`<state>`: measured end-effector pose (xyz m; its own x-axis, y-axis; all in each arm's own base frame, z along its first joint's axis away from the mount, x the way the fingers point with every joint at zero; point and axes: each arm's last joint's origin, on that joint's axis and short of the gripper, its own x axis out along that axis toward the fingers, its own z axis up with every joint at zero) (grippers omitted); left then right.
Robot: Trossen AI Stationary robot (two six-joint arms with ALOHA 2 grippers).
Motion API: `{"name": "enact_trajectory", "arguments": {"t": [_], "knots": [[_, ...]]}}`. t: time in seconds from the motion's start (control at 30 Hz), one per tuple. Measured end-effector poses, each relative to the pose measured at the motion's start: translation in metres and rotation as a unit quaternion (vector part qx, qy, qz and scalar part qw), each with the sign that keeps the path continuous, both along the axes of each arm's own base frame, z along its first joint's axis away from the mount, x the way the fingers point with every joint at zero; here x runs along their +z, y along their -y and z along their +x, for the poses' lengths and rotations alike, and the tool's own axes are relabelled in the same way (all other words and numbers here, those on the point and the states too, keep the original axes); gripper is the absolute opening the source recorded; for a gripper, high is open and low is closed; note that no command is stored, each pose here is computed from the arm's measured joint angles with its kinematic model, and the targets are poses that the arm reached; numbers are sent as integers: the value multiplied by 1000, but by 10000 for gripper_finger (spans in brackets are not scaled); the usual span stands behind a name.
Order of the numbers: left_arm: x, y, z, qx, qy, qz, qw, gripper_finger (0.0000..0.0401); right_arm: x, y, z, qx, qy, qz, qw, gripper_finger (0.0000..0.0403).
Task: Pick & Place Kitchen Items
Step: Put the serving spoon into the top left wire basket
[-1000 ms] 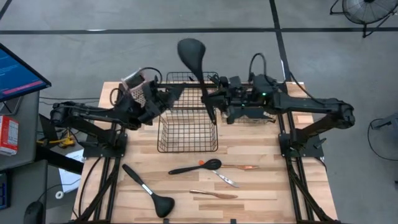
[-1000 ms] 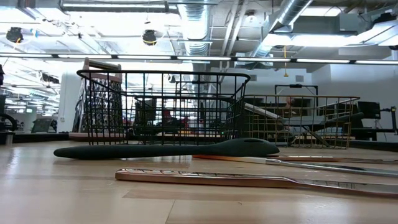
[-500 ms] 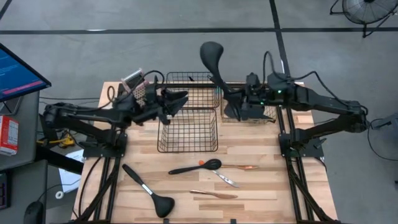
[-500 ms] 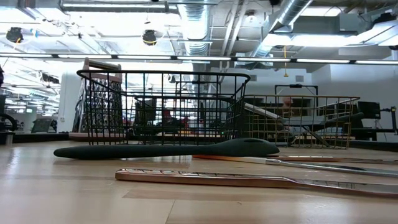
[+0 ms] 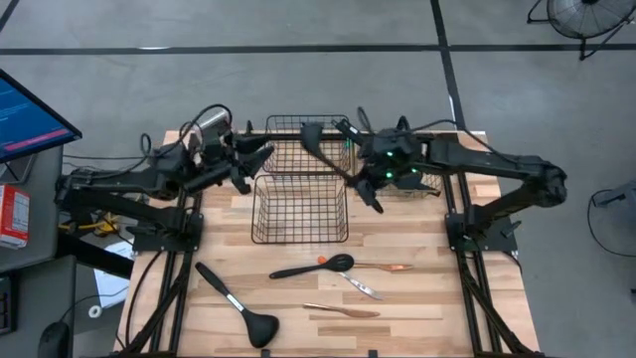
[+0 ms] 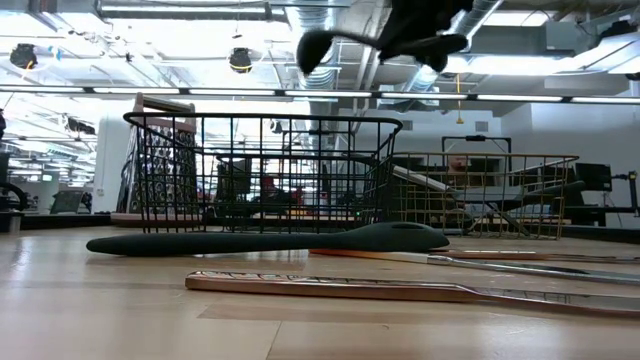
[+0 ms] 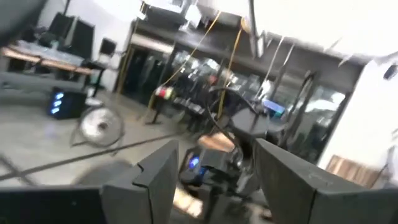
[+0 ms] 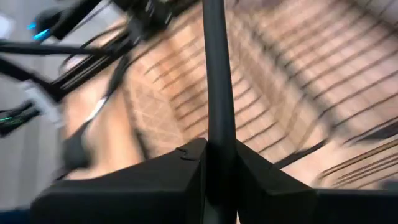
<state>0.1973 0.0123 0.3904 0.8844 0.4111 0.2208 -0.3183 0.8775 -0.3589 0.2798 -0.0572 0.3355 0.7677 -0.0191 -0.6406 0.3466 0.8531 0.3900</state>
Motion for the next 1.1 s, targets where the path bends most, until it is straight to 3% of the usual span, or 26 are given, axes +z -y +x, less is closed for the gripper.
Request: {"name": "enact_trajectory", "arguments": {"t": [0.17, 0.33, 0.47, 0.63, 0.87, 1.1], "knots": [[-13, 0, 2, 17, -113, 95, 989, 190, -17, 10, 11, 38, -18, 119, 992, 43], [-28, 0, 19, 25, -213, 216, 953, 190, -19, 12, 18, 73, -1, 185, 980, 46], [-45, 3, 41, -22, -263, 294, 919, 192, -17, 12, 21, 74, 14, 195, 978, 43], [-70, 7, 65, -59, -323, 357, 875, 213, -17, 12, 20, 72, 12, 199, 977, 46], [-69, 9, 74, -49, -334, 378, 862, 265, -17, 12, 20, 71, 10, 198, 978, 46], [-76, 1, 79, -33, -372, 423, 826, 280, -18, 17, 19, 61, 11, 197, 978, 46]]}}
